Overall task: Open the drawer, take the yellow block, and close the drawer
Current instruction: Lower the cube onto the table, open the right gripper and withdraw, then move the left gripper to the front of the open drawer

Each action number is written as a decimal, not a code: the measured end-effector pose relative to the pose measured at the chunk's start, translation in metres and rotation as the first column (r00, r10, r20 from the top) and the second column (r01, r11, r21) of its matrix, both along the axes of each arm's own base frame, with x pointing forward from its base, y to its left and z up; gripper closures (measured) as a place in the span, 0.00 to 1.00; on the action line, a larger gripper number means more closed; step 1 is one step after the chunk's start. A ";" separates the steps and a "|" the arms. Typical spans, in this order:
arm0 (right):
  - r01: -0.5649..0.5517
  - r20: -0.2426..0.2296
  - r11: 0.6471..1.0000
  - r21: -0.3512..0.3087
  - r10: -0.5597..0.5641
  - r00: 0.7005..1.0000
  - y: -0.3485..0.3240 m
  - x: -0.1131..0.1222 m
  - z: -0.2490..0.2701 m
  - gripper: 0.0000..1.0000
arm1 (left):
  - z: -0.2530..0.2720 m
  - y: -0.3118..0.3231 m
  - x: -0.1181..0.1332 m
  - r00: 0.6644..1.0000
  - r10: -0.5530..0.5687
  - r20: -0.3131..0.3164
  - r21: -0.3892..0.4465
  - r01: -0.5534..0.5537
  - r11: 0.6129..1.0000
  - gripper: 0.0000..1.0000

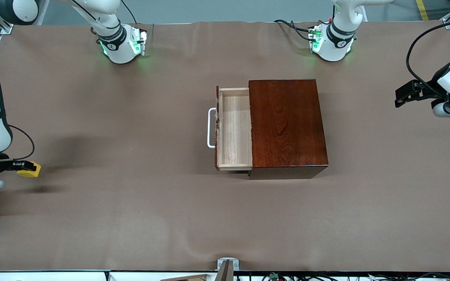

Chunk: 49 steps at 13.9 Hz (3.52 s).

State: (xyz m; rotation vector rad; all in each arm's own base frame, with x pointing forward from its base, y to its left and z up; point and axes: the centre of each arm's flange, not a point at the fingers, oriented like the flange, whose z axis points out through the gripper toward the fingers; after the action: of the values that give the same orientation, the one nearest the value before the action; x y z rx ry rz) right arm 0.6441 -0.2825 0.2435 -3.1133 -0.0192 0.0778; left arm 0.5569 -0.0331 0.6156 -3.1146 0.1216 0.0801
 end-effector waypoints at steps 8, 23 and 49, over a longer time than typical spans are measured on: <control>0.029 -0.150 1.000 0.011 -0.027 0.988 0.003 -0.011 -0.021 0.44 | -0.001 0.005 0.000 1.000 0.011 -0.005 0.000 -0.011 1.000 0.00; 0.068 -0.152 0.998 -0.015 -0.069 0.986 0.005 -0.003 -0.034 0.09 | -0.011 0.007 0.004 1.000 0.017 -0.023 -0.008 -0.017 1.000 0.00; 0.071 -0.007 0.997 -0.036 -0.071 0.997 0.250 -0.102 0.335 0.00 | -0.109 -0.269 -0.007 0.884 0.451 -0.120 0.099 -0.442 0.892 0.00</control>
State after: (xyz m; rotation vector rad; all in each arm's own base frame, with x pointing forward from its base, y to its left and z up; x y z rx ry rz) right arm 0.5417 -0.0329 0.5783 -3.1459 0.0940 0.0910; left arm 0.5504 -0.3023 0.5067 -2.9947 -0.5900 0.3028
